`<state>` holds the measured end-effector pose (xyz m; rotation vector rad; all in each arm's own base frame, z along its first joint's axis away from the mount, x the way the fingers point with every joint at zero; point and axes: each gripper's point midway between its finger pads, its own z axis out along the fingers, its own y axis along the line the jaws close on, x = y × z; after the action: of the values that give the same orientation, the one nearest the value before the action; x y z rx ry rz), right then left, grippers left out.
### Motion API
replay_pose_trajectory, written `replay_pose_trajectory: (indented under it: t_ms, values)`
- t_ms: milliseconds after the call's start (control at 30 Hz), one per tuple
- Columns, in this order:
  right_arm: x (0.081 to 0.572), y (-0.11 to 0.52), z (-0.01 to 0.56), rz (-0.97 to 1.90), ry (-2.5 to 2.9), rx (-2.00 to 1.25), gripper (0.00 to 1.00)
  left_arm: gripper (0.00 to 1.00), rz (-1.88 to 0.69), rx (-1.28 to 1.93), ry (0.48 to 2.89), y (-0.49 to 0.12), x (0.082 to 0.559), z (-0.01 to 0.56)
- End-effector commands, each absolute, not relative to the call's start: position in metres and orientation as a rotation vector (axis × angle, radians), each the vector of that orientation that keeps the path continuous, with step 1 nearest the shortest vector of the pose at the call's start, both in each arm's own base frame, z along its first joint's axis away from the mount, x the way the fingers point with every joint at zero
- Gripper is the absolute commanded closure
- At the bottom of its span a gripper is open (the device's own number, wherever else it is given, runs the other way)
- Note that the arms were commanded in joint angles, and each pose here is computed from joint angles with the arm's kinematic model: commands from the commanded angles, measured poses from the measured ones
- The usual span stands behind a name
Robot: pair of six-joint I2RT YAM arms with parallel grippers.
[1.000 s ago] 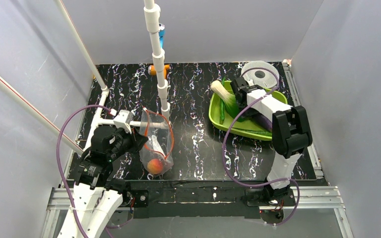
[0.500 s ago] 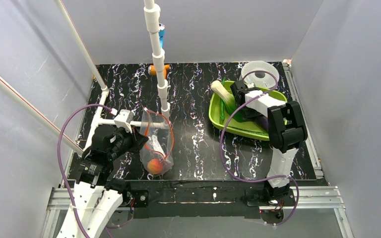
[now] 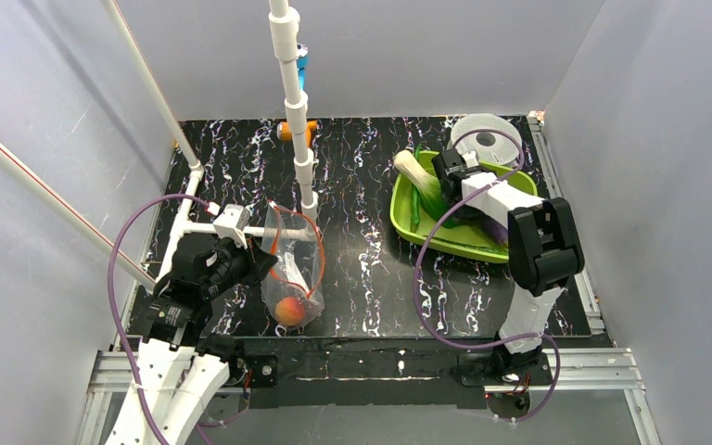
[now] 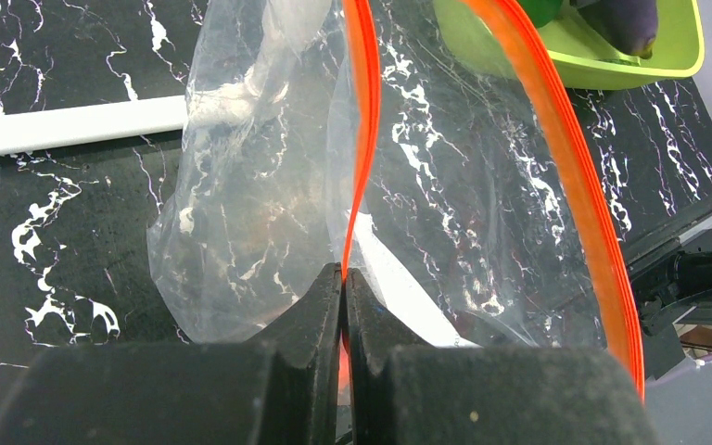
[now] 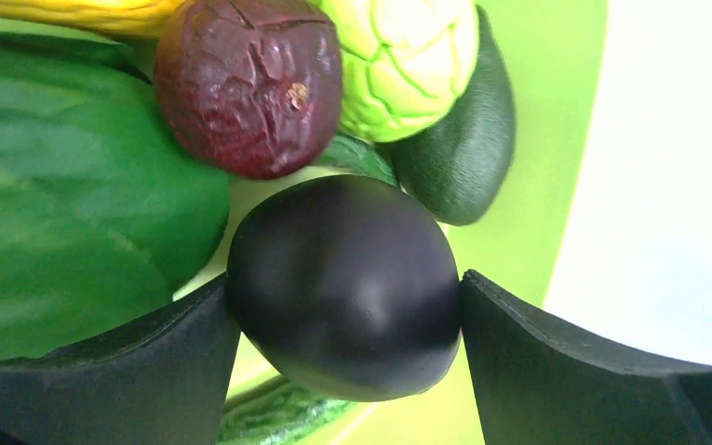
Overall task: Place the food in the zip-top bag and seal the zipper
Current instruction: Pick up the fake vegetable from the bin, then place the fake vegetable in the zipper food storage bag.
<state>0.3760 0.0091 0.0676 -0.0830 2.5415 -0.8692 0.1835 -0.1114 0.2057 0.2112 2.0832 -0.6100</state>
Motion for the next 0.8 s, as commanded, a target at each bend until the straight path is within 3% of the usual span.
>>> replay_pose_trajectory:
  t_ms: [0,200,367,567,767]
  values:
    - [0.384,0.024,0.124,-0.781,2.370,-0.020,0.75,1.00,-0.605,0.222,2.086,-0.111,0.184,0.205]
    - [0.377,0.045,0.177,-0.549,2.293,0.035,0.81,1.00,-0.607,0.226,2.084,-0.112,0.184,0.205]
    - [0.361,0.096,0.214,-0.103,2.257,0.051,0.99,1.00,-0.614,0.232,2.080,-0.113,0.183,0.205]
    - [0.312,0.191,0.276,0.613,1.977,-0.084,0.99,1.00,-0.616,0.235,2.075,-0.113,0.183,0.206]
    - [0.255,0.272,0.330,1.125,1.856,-0.227,0.99,1.00,-0.615,0.233,2.068,-0.113,0.182,0.208]
